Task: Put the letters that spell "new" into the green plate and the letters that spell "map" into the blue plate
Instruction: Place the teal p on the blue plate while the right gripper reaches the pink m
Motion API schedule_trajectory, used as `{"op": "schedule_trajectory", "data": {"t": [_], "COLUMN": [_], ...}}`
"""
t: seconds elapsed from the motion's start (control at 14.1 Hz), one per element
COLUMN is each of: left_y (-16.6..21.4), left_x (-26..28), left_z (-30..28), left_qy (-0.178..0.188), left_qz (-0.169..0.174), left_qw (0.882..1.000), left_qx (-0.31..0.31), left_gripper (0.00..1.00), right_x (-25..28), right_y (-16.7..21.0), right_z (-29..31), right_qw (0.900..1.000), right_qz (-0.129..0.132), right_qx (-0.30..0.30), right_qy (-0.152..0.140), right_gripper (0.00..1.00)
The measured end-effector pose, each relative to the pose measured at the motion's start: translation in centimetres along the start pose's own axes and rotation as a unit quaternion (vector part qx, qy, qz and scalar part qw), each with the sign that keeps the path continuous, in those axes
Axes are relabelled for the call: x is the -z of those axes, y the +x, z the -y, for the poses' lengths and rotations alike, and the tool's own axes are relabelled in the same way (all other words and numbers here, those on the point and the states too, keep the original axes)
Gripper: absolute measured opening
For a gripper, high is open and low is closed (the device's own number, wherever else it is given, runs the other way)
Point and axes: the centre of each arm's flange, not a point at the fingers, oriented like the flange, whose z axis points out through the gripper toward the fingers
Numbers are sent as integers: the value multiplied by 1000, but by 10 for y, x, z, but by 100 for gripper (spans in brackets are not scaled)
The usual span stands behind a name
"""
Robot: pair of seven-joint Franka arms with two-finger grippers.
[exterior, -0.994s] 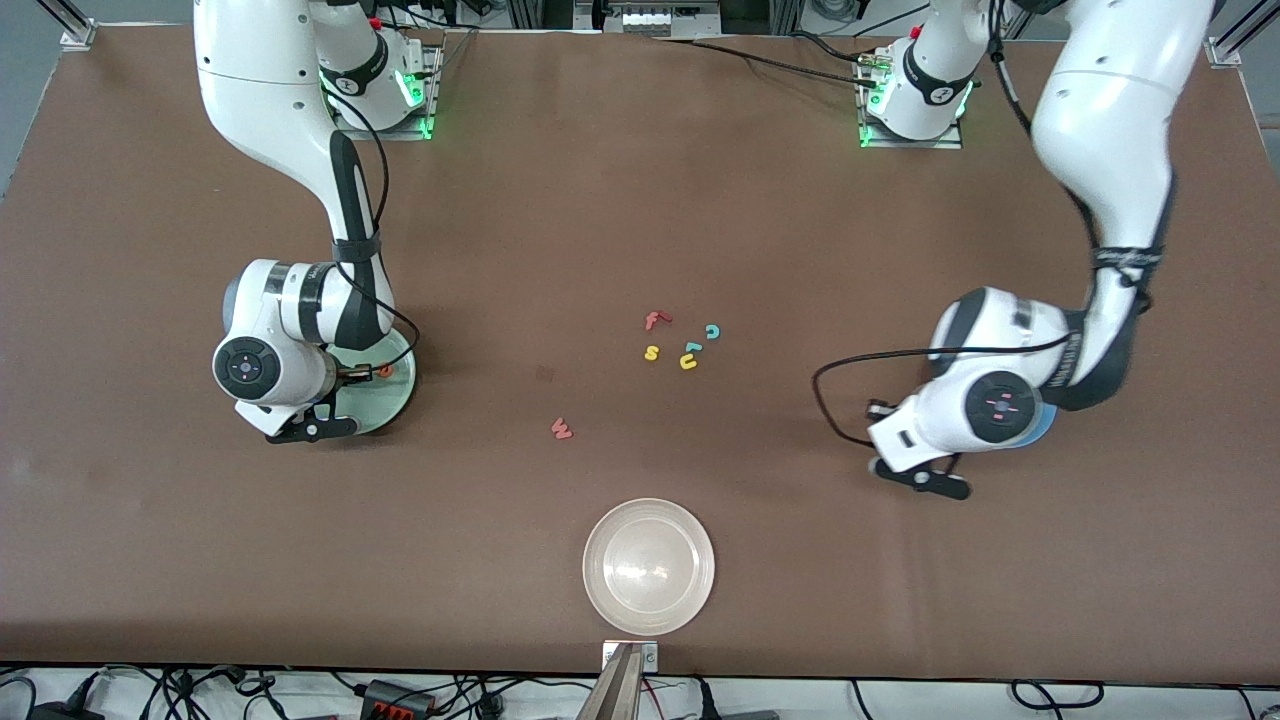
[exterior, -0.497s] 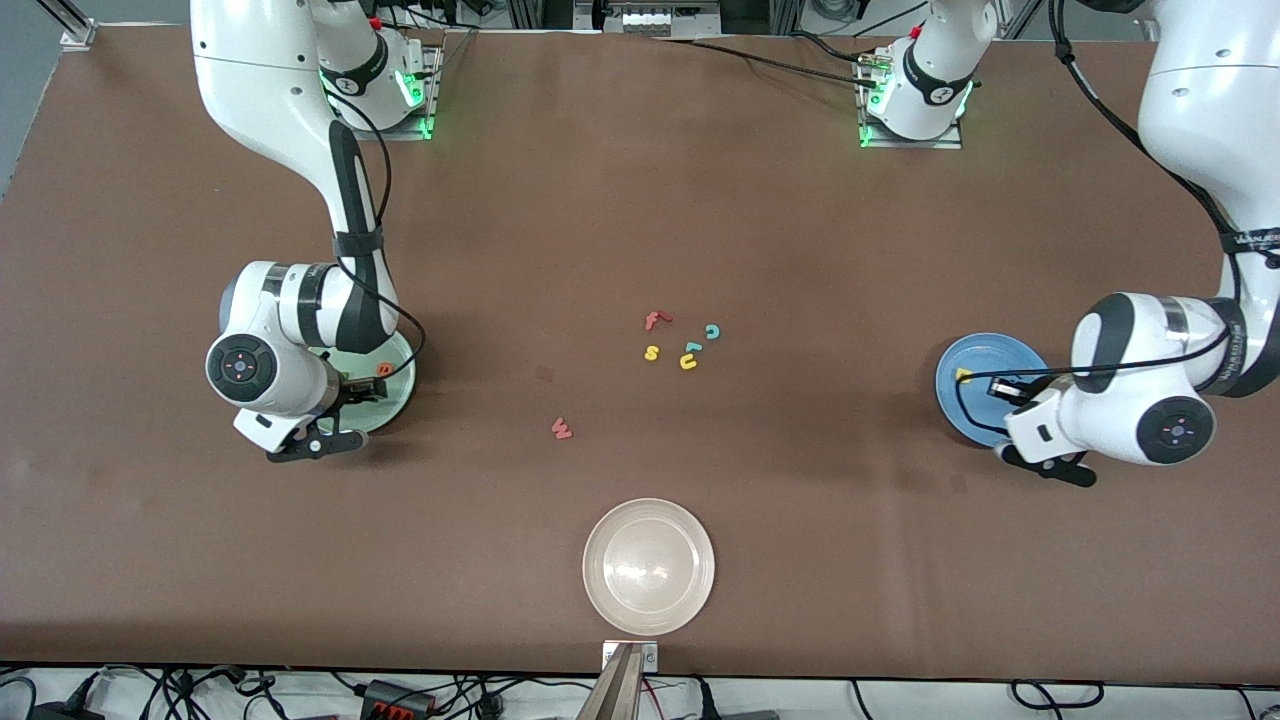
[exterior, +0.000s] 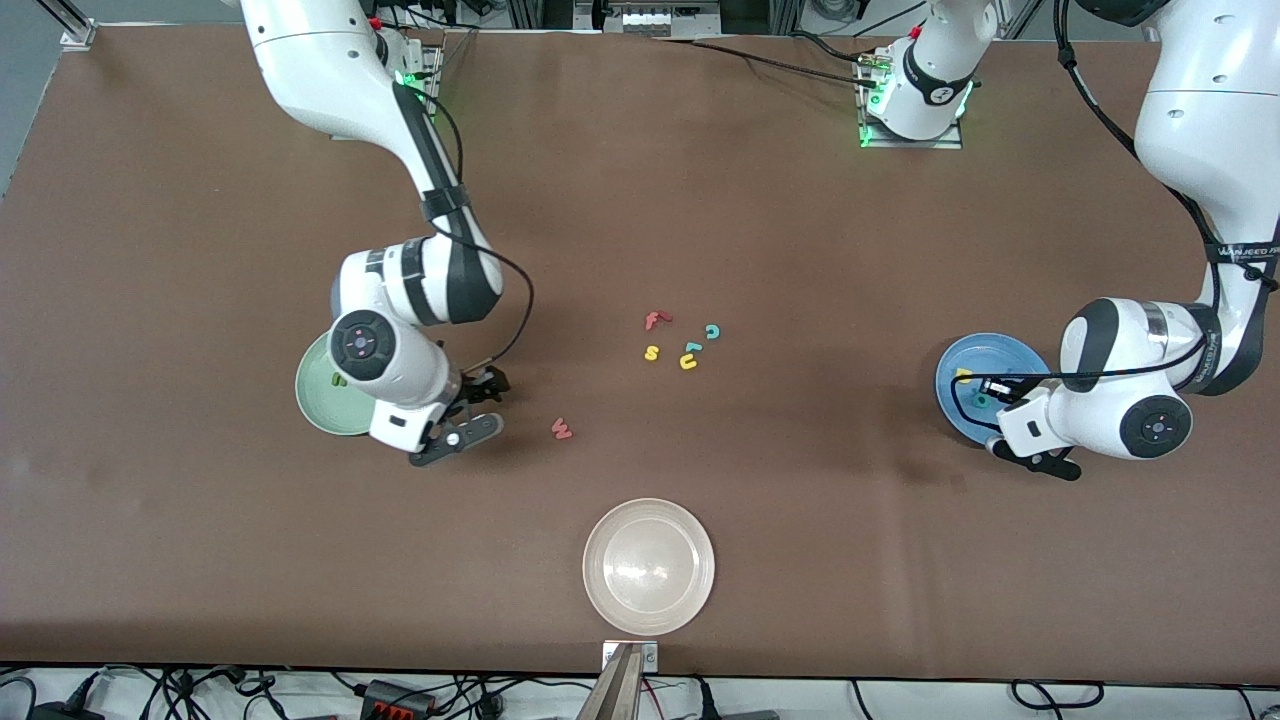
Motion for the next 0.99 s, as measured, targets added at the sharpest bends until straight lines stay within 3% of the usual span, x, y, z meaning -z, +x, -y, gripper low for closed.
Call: {"op": "schedule_trajectory", "data": {"t": [0.14, 0.35, 0.57, 0.99], "left_y": [1, 0, -16, -83], "left_x": [7, 48, 106, 238], "left_z": [-2, -16, -25, -33], "left_qy": [2, 13, 31, 49], "left_qz": [-6, -38, -60, -55], "left_qw": [1000, 999, 998, 997], "left_qx": [-1, -9, -9, 17], "left_gripper": [72, 99, 100, 100], "right_x": [-1, -22, -48, -78], "right_y": [13, 26, 29, 28], "right_z": [19, 46, 64, 91], "right_qw": [1000, 999, 997, 995], "right_qz": [-14, -39, -47, -61], "right_qx": [16, 37, 52, 72], "right_qy": [3, -2, -11, -22], "right_gripper": [81, 78, 77, 73]}}
